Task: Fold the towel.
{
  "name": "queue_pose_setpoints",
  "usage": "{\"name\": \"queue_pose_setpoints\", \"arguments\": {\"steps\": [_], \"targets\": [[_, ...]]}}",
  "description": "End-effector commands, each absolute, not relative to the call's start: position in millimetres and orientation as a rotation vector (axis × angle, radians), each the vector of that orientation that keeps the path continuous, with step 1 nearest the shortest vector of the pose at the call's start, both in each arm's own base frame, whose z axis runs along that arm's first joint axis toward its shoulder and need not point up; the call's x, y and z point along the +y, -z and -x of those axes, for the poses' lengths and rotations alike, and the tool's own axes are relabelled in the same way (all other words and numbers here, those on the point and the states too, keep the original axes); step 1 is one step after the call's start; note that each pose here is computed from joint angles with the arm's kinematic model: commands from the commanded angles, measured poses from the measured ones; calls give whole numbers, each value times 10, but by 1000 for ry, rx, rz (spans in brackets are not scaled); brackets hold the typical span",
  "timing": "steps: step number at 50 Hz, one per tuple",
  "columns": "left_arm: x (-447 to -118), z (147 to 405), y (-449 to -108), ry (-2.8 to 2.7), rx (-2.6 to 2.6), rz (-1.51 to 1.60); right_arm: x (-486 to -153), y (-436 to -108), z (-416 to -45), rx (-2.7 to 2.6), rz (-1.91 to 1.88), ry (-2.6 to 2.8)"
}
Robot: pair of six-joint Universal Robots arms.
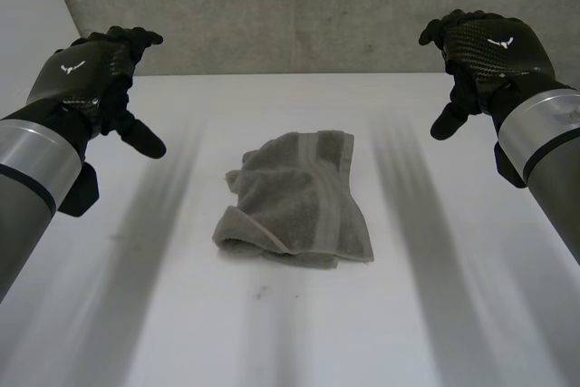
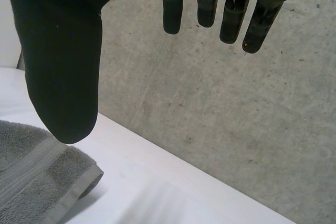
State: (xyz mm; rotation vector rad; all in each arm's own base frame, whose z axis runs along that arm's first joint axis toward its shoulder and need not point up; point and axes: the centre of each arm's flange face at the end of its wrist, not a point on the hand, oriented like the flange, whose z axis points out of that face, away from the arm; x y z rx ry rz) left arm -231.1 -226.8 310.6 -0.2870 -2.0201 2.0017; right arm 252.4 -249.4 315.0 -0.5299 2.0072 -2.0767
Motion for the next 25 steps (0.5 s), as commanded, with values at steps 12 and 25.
{"name": "queue_pose_setpoints", "arguments": {"steps": [12,25], "targets": [[-2276,2313,-3094,-1998,-2025,285,-2501,-3105,-2530,2015,528,2063],[-2300,2278,-2841,-1952,-2100,287,-2369,-2456,-2796,2160,641,1796]]}}
